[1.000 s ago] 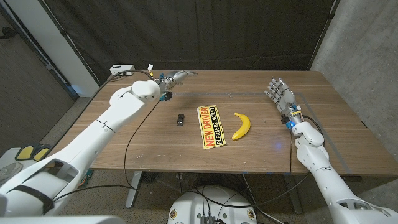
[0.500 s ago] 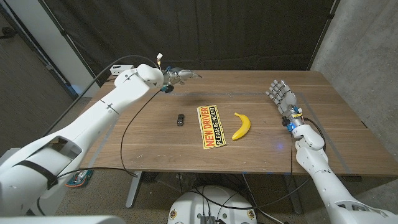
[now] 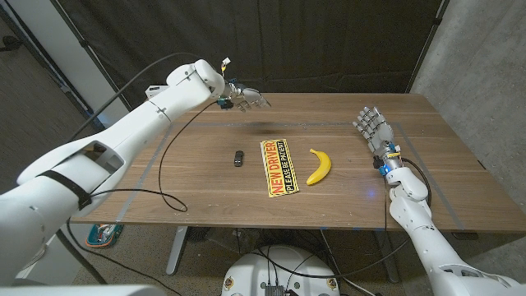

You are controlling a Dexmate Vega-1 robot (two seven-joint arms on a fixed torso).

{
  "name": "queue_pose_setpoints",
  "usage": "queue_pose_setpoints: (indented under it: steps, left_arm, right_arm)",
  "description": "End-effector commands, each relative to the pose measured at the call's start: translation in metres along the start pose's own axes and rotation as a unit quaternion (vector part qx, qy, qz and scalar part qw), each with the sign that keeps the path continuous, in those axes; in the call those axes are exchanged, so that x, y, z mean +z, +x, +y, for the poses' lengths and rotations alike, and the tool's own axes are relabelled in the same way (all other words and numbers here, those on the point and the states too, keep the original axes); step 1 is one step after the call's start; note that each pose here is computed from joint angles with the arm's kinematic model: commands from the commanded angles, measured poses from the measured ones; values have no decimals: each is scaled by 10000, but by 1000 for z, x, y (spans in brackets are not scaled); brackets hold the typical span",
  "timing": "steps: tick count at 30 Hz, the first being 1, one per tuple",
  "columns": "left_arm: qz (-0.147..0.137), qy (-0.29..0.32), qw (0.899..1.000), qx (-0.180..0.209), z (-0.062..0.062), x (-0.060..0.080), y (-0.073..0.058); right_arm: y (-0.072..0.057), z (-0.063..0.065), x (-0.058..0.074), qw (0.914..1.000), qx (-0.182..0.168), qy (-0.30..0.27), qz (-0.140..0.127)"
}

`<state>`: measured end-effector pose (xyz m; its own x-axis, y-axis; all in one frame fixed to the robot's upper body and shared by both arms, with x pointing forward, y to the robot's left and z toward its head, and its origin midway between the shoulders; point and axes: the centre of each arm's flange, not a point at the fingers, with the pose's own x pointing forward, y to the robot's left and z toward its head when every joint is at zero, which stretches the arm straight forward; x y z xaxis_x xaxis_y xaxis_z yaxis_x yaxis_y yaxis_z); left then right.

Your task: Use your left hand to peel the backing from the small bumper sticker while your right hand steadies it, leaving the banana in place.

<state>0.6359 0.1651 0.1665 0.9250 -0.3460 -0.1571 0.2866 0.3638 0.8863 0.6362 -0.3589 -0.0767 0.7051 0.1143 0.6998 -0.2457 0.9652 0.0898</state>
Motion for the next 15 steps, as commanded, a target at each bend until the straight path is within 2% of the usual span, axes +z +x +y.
queue_pose_setpoints:
  steps: [1,15]
  left_arm:
    - [451,726,9943,-633,16,32,11]
    - [768,1714,9782,-891,12,67,16]
  right_arm:
    - [-3,-1,-7,9999,-74,102,-114]
    - [-11,-2,-13,9993,-207,220,-218]
